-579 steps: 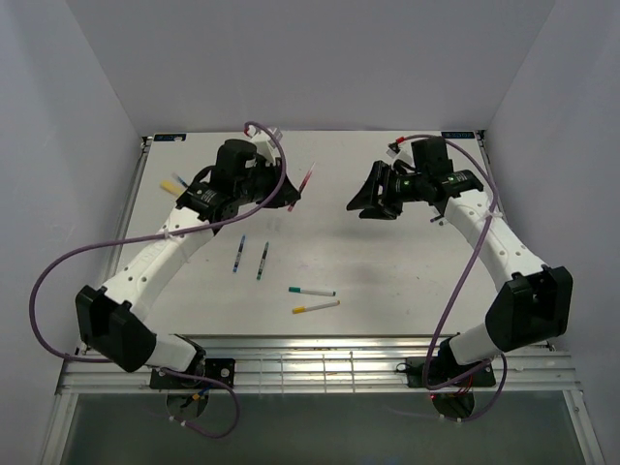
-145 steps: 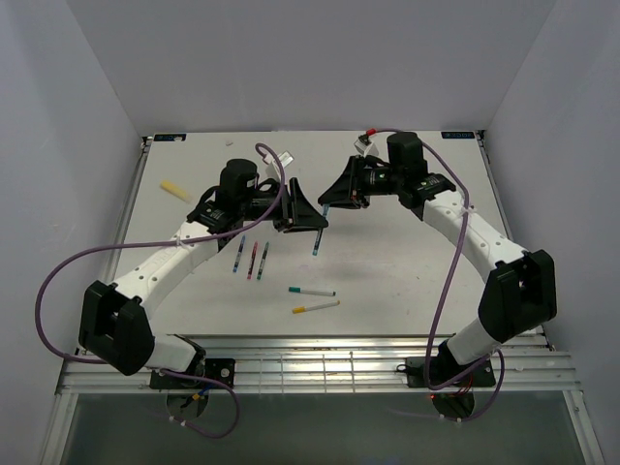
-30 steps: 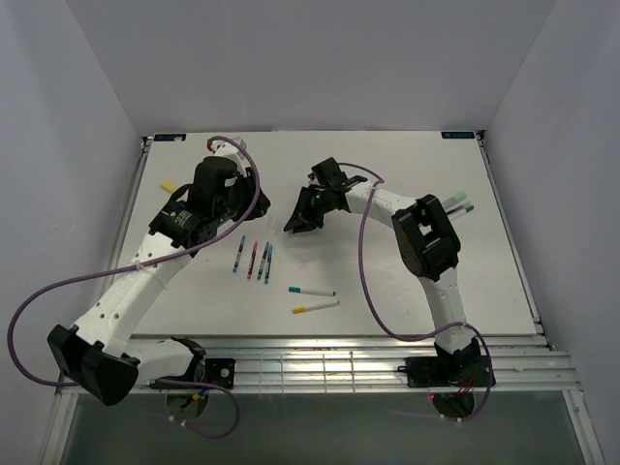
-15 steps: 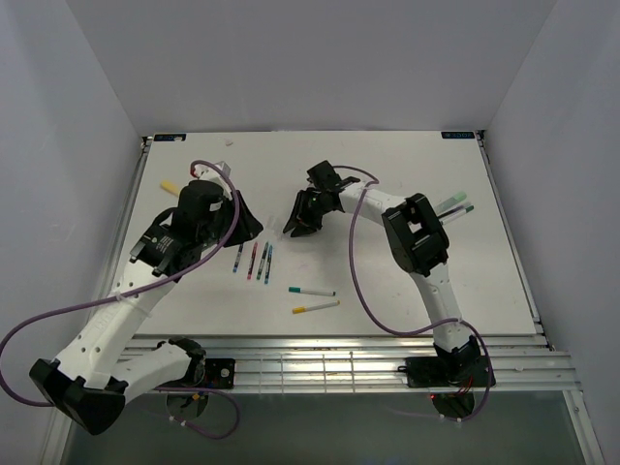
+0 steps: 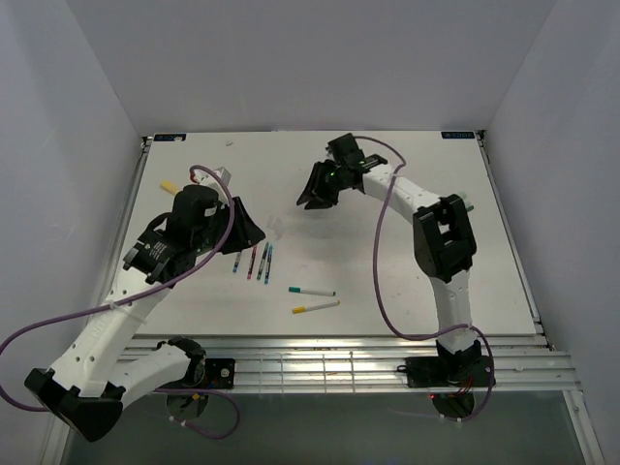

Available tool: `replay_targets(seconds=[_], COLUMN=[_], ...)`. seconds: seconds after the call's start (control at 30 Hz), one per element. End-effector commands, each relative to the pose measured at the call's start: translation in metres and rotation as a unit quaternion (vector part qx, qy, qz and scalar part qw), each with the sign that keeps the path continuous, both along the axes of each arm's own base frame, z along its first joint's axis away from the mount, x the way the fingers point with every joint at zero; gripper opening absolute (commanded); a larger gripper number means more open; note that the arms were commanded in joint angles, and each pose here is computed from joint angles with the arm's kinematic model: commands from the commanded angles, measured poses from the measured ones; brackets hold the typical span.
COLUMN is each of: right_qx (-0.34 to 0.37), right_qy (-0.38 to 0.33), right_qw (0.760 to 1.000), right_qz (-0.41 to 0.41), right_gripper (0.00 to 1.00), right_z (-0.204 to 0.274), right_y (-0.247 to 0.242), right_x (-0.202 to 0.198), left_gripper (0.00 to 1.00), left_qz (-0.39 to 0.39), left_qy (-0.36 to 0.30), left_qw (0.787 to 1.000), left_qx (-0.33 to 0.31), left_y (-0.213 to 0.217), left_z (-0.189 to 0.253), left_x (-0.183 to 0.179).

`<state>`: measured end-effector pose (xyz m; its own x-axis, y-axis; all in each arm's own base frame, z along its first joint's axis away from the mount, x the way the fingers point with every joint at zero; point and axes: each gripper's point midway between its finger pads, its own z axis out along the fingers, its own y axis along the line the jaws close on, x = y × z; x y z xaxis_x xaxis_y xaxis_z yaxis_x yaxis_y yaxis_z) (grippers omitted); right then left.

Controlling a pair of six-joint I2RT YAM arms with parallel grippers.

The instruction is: Open the pen caps

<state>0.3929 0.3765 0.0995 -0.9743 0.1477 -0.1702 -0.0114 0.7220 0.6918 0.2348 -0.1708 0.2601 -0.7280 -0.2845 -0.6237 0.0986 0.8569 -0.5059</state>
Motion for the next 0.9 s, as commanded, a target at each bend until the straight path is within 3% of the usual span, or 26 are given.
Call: replay_targets(seconds=[0.0, 0.13, 0.43, 0.7, 0.87], right_qx=[-0.002, -0.064, -0.193, -0.314, -0.347], right_qy=[-0.086, -0.09, -0.039, 0.011, 0.038], right_qw=[0.993, 0.979, 0.927, 0.857, 0.84], right_qz=[-0.085, -0.173, -0.318, -0.408, -0.416], right_gripper=[0.39, 0.39, 0.37, 0.33, 0.3], right_z=[0.084, 0.087, 0.063, 0.033, 0.016], right_y=[-0.084, -0.186, -0.352, -0.437, -0.451], right_x=[0.051, 0.08, 0.081, 0.071, 0.069], left_gripper=[0.45, 0.47, 0.49, 0.5, 0.49], left_qz=[-0.037, -0.079, -0.141, -0.157, -0.165], left_qy=[-0.003, -0.01, -0.022, -0.017, -0.002], left_qw=[0.999, 0.997, 0.99, 0.987, 0.986], left_qx=[-0.008, 0.007, -0.01, 0.012, 0.017], left_y=[-0.004, -0.007, -0.022, -0.028, -0.035], left_z=[-0.002, -0.018, -0.042, -0.049, -0.061], left_x=[-0.014, -0.02, -0.027, -0.015, -0.006])
